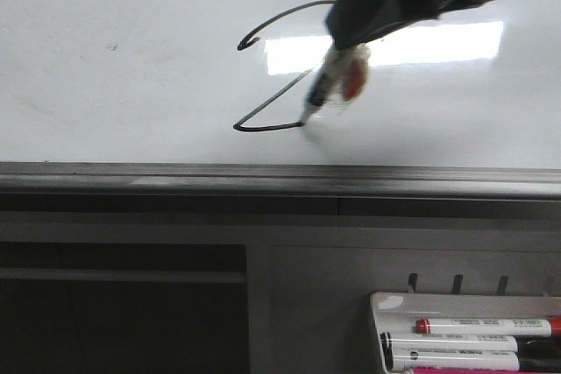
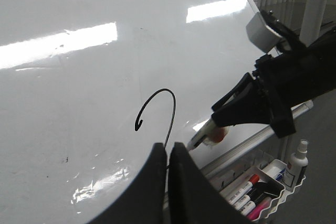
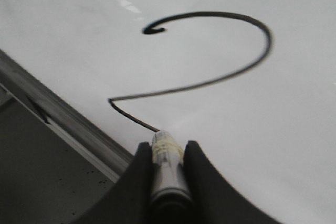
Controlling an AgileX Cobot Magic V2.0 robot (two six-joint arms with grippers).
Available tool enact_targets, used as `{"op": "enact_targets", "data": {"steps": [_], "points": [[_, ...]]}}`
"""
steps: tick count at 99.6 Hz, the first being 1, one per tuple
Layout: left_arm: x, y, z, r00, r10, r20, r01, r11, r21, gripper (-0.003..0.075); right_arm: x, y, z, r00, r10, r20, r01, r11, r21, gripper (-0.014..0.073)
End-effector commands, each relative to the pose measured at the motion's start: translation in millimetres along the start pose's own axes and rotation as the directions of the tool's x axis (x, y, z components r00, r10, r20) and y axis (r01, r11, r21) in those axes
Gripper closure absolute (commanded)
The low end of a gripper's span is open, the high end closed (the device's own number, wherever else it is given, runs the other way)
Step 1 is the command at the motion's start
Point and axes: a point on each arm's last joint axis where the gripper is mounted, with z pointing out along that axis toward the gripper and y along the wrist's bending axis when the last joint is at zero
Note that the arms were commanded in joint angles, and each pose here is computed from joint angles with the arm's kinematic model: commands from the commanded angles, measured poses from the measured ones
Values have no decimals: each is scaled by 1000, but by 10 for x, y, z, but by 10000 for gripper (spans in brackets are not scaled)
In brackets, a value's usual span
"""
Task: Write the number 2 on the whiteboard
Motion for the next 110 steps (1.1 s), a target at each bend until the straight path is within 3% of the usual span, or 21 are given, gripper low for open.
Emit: {"op": "enact_targets", "data": {"steps": [1, 30, 44, 62, 68, 80, 87, 110], "points": [[-136, 37, -12, 996, -25, 81, 28, 999, -38, 741, 83, -327, -184, 995, -12, -99, 32, 978, 204, 673], [-137, 38, -12, 996, -25, 81, 28, 999, -39, 741, 15, -413, -425, 1000, 13, 28, -19, 981, 194, 673], [-138, 39, -13, 996, -25, 83, 28, 999, -40, 741, -124, -281, -627, 980, 10, 197, -23, 997, 68, 673], [-151, 29, -18, 997, -24, 75, 26, 999, -29, 736, -271, -57, -1016, 904, 19, 428, 40, 991, -129, 673], [-192, 5, -26, 998, 23, 52, -23, 1000, -6, 690, -281, 16, -1095, 888, 21, 459, 68, 982, -177, 673], [-357, -59, -10, 995, 96, -12, -94, 992, 78, 478, -272, 160, -1163, 881, 14, 473, 118, 962, -248, 673], [-442, -101, 37, 987, 139, -78, -126, 981, 149, 397, -267, 272, -1169, 877, -4, 481, 164, 943, -291, 673], [-724, -200, 276, 908, 337, -249, -218, 888, 406, 386, -239, 643, -1105, 839, -133, 528, 362, 860, -359, 673]]}}
